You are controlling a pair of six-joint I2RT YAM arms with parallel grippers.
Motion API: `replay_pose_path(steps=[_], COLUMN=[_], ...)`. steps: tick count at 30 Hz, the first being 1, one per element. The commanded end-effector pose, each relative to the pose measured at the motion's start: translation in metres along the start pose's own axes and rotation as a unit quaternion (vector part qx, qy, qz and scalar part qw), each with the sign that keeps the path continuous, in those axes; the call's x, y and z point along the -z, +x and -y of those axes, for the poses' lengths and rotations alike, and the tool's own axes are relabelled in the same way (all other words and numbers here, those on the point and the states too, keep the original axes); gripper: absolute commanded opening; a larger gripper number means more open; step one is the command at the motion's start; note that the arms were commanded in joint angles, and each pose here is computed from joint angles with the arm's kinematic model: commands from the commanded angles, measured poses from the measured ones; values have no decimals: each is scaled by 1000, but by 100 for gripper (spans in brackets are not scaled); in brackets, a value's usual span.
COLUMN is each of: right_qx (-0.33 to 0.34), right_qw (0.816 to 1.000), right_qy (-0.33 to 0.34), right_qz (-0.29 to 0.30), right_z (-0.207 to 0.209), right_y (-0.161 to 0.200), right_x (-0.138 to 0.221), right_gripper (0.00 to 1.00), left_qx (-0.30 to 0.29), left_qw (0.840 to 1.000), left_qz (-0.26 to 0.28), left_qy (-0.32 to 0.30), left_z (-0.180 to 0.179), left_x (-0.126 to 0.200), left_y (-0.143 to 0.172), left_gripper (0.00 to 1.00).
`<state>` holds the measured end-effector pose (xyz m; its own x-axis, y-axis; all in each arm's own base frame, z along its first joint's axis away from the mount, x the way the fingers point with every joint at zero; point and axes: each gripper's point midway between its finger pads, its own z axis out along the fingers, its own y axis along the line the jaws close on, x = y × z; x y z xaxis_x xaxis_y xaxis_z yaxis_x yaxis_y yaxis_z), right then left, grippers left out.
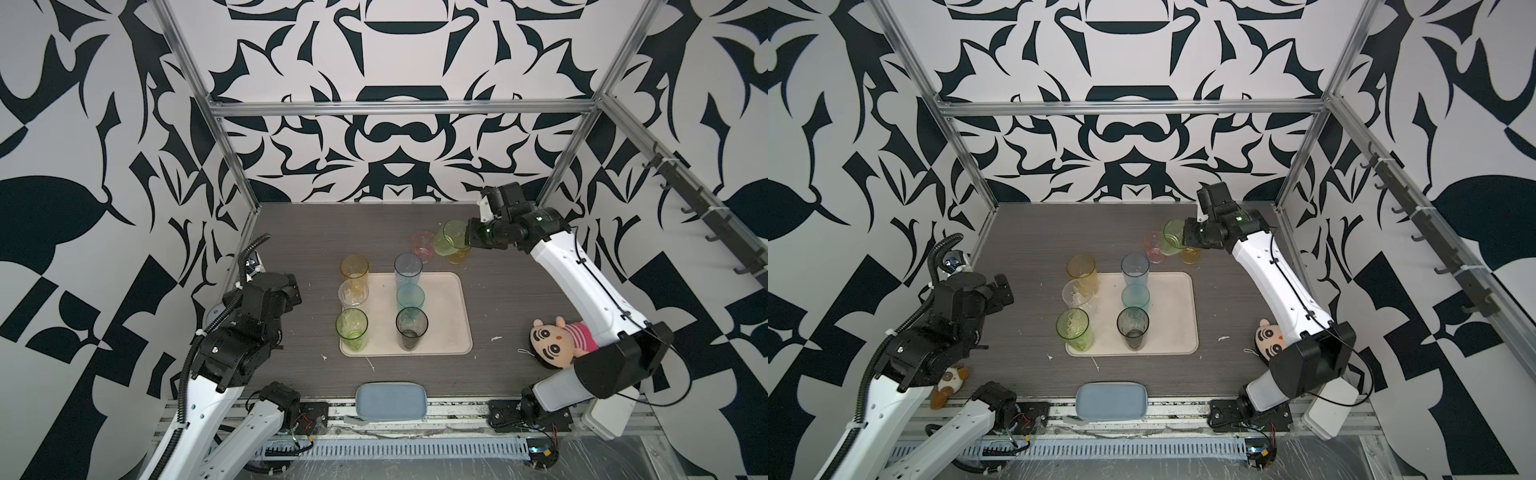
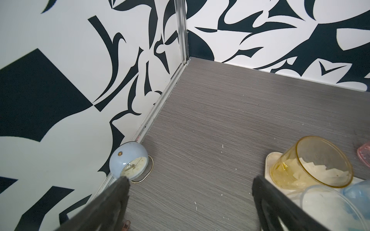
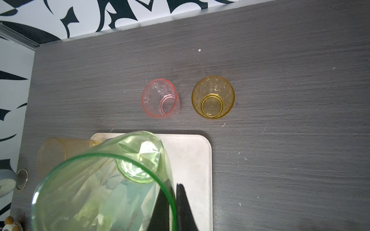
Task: Place the glasses into the tray
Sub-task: Place the glass on the tray.
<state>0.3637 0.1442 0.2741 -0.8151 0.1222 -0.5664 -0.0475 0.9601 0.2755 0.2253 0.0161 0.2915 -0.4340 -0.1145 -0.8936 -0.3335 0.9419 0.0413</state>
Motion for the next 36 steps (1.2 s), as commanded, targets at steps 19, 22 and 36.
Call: replay_pose_path(steps=[19,22,36], right_qx=[45,44,48], right_qw=[997,997,994], right_qy=[66,56,85], right_qz=[-12,-11,-43], right_z=[7,6,18], right_y=[58,62,81], right_x=[-8,-20,-71], right_gripper=[0,0,0], left_qx=[2,2,2], left_qw=[1000,1000,1000], left_qz=[0,-1,-1], left_qy=[-5,-3,-2], left_z=[-1,0,0], left_x=[-2,-2,-2], left_y=[2,2,2], left_gripper=[99,100,99])
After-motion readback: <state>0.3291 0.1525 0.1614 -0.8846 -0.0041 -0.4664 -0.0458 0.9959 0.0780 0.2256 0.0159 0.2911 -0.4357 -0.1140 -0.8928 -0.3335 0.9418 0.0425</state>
